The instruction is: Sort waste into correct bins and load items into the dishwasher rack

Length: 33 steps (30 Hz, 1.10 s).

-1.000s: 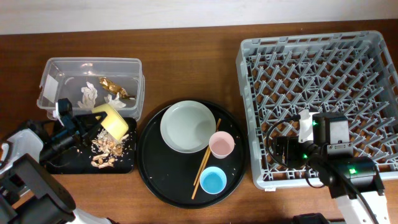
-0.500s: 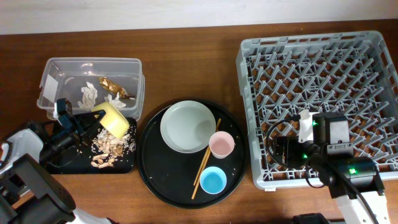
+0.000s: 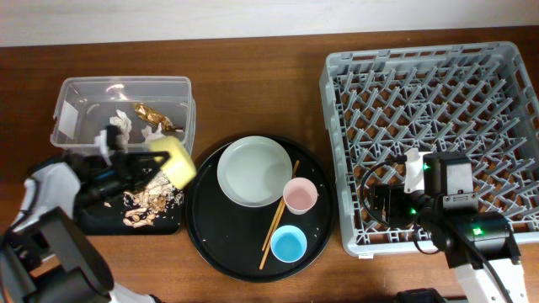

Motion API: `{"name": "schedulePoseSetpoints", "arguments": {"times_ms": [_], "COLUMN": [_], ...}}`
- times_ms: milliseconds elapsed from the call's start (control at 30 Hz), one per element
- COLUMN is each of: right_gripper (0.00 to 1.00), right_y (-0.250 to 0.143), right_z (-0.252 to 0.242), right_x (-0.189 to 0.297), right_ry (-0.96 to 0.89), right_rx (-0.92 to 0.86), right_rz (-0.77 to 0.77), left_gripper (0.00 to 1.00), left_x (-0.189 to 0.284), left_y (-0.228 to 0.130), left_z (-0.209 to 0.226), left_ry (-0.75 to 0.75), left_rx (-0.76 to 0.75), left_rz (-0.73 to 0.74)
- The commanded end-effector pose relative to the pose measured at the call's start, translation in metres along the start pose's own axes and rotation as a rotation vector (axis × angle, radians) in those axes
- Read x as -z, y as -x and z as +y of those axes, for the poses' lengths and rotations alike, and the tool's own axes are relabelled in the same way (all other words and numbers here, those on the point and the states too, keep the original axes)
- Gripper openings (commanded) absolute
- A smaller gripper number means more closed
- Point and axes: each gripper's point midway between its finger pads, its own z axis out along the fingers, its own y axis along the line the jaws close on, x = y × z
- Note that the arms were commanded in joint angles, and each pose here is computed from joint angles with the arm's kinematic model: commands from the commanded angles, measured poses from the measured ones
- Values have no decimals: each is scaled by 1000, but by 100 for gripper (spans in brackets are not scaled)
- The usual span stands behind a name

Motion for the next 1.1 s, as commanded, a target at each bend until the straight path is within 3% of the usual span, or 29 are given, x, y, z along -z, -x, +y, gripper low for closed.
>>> {"name": "schedulePoseSetpoints", "arguments": {"times_ms": [0, 100, 167, 200, 333, 467, 600, 700, 733, 800, 900, 933, 1067], "right_gripper": [99, 99, 99, 99, 99, 99, 99, 98, 99, 99, 99, 98, 99], "right_y": [5, 5, 5, 5, 5, 5, 5, 5, 5, 5, 5, 5, 5], "right_z": [0, 0, 0, 0, 0, 0, 0, 0, 0, 0, 0, 0, 0], "right_x": [3, 3, 3, 3, 3, 3, 3, 3, 3, 3, 3, 3, 3], "right_ry": [3, 3, 3, 3, 3, 3, 3, 3, 3, 3, 3, 3, 3], "right_rx": [-12, -11, -11, -11, -11, -11, -11, -11, -12, -11, -11, -11, -11], "right_rz": [-14, -14, -13, -13, -14, -13, -13, -13, -13, -13, -13, -13, -13], "left_gripper": [0, 0, 0, 0, 0, 0, 0, 38, 45, 47, 49, 61, 63], "left_x": [-44, -84, -109, -128, -169, -193, -195, -195, -194, -194, -208, -214, -212], "left_y": [-33, -36, -27, -19, -43, -91, -102, -102, -102, -98, -86, -91, -117], "left_z": [-8, -5, 9, 22, 47, 91, 109, 109, 107, 93, 37, 24, 32], "left_ry": [126, 339, 556, 733, 939, 1018, 1034, 1034, 1035, 1034, 949, 878, 822], "left_rx": [-200, -353, -439, -515, -692, -732, -710, -709, -708, -709, -745, -736, -676], "left_rz": [265, 464, 497, 472, 545, 728, 781, 780, 782, 780, 722, 721, 790]}}
